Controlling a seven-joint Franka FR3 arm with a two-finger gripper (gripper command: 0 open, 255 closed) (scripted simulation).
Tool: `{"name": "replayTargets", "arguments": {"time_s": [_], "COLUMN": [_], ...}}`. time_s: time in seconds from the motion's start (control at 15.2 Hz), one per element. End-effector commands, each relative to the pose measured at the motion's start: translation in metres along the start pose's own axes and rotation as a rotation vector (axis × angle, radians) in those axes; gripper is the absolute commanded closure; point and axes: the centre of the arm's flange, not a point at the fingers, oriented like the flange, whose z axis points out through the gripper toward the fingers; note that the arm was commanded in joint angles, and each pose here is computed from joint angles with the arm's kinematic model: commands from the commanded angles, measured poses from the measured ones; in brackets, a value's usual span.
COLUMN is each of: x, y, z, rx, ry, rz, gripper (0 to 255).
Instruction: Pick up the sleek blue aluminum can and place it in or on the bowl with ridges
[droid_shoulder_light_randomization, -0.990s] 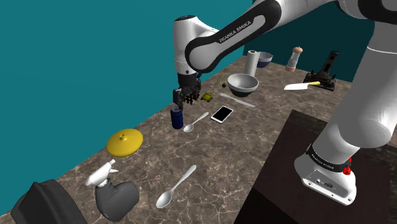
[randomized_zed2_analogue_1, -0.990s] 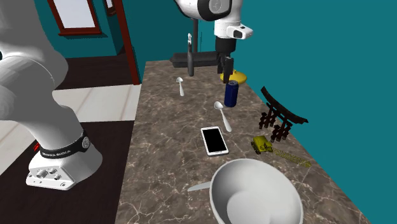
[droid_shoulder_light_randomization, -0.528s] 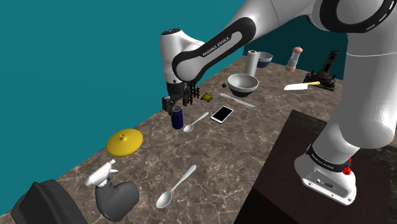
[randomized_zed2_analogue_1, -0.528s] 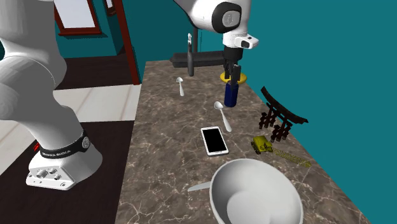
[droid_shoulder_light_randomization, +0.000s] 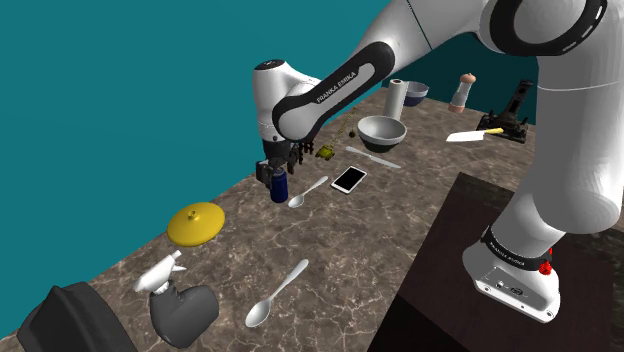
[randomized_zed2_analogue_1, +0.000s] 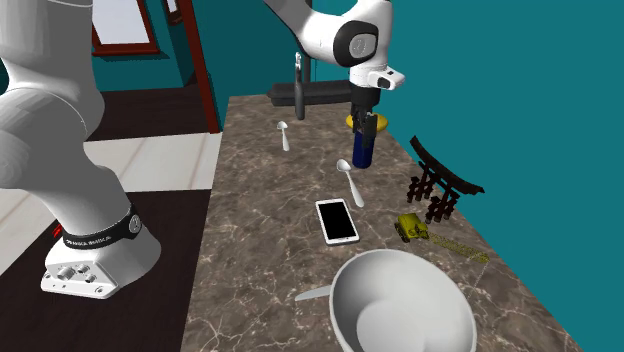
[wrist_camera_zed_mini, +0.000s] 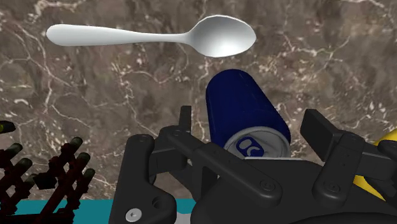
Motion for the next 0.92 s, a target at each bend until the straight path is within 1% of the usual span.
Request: {"name": "replayTargets", "arguments": {"time_s": [0.0,0.2,0.26,0.86], "x": [0.0,0.0,0.0,0.0], "y": [-0.0001,-0.0001,-0.0001,-0.0001], "z": [0.0003,0.0003,0.0003,0.0003], "rx": [0.0,0.0,0.0,0.0], "ry": [0.0,0.0,0.0,0.0], "rz": [0.0,0.0,0.0,0.0], "gripper": [0,0,255,255]}}
